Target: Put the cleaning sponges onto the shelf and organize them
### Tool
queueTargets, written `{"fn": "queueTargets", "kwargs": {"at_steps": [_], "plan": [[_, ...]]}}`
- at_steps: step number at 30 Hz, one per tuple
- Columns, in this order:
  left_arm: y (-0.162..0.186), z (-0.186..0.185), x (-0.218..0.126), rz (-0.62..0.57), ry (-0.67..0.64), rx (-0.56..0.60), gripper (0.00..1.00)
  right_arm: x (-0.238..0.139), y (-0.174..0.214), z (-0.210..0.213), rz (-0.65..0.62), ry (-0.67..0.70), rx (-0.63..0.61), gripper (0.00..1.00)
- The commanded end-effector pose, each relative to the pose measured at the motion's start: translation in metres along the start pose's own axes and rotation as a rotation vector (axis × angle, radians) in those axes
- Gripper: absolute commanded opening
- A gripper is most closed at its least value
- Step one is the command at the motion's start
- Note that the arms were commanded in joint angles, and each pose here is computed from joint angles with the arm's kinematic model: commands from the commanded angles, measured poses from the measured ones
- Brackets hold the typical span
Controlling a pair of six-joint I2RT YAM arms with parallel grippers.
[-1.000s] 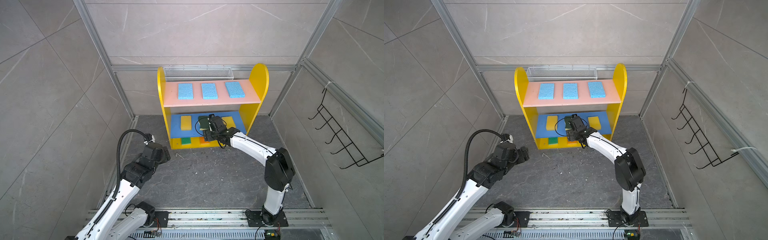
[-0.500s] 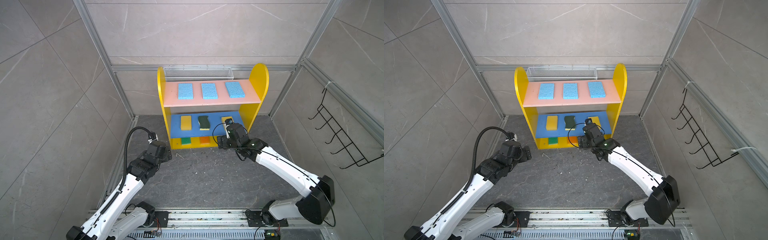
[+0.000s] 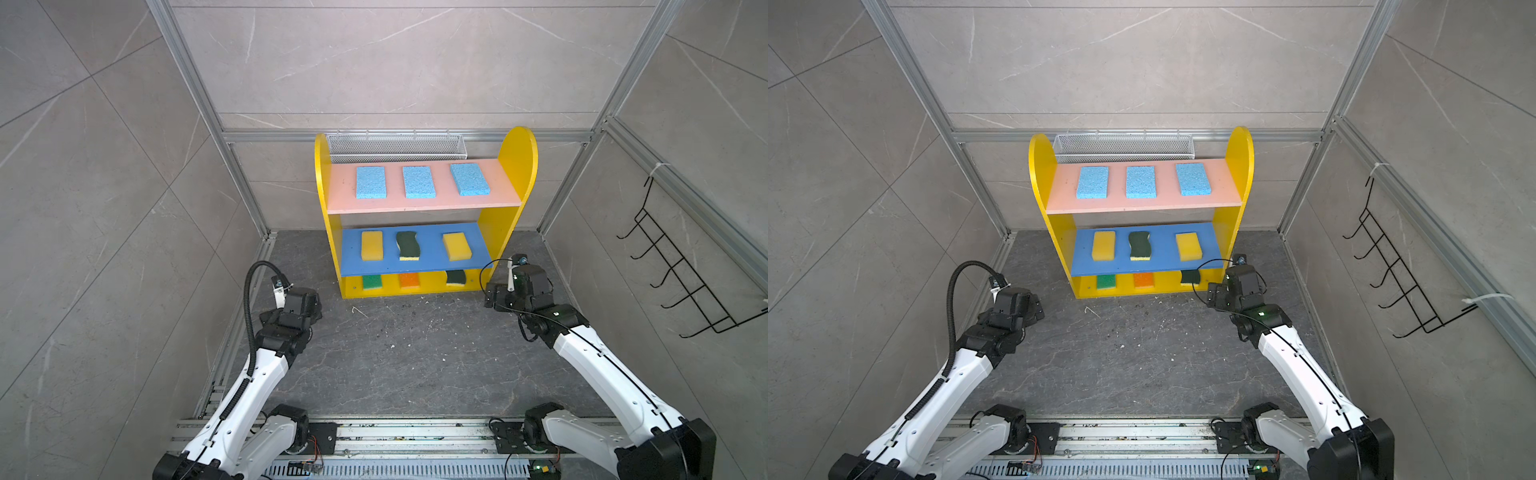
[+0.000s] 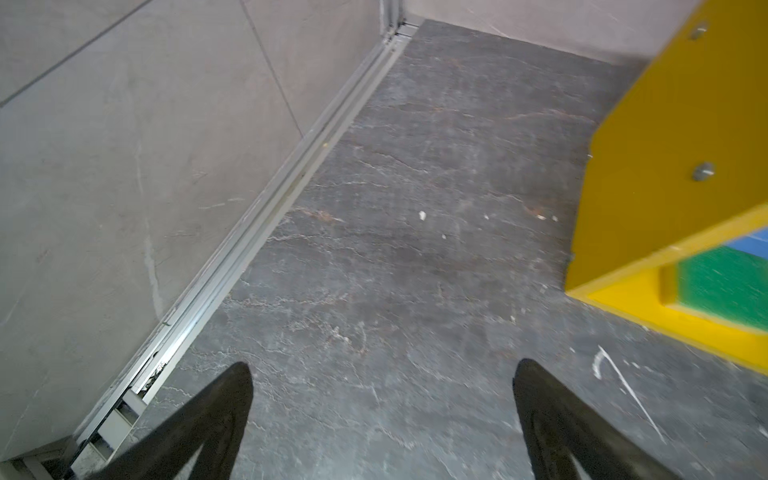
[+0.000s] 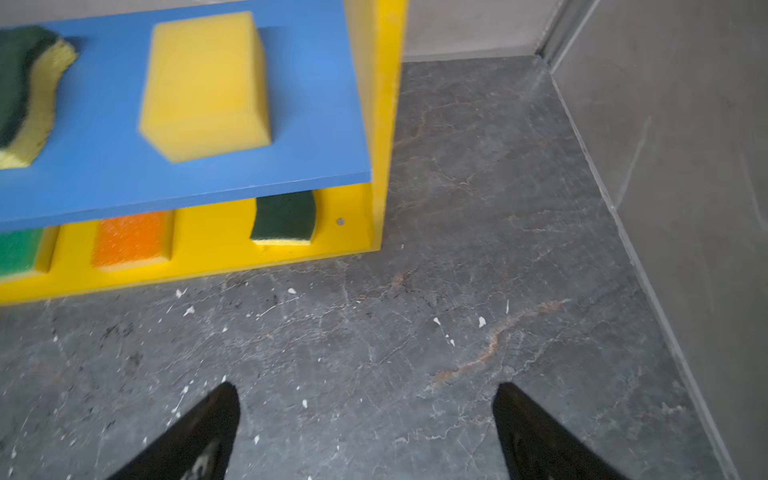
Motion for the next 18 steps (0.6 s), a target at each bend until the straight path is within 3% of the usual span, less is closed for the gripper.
{"fn": "queueTargets", "kwargs": {"at_steps": [1, 8, 16, 18], "plan": [[-0.018, 0.010, 0.009, -0.131, 0.009, -0.057, 1.00, 0.017, 0.007, -0.031, -0.049, 0.042, 0.158, 0.97], [-0.009, 0.016, 0.051, -0.137, 0.047, -0.094, 1.00, 0.054, 0.029, -0.077, -0.120, 0.133, 0.273, 0.97], [0.005, 0.034, 0.097, -0.137, 0.044, -0.155, 1.00, 0.080, 0.031, -0.079, -0.318, 0.105, 0.294, 0.97], [0.005, 0.030, 0.098, -0.179, 0.089, -0.153, 1.00, 0.081, 0.031, -0.078, -0.302, 0.099, 0.252, 0.97]]}}
Point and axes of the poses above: each gripper's point midway between its finger pads, its own x axis out along the fingers, its own z axis along the line the jaws close on, y = z × x, the point moved 2 cm from there along -x, back along the fingers, and after that the axes turned 9 degrees about -x, right-handed, at the moved point
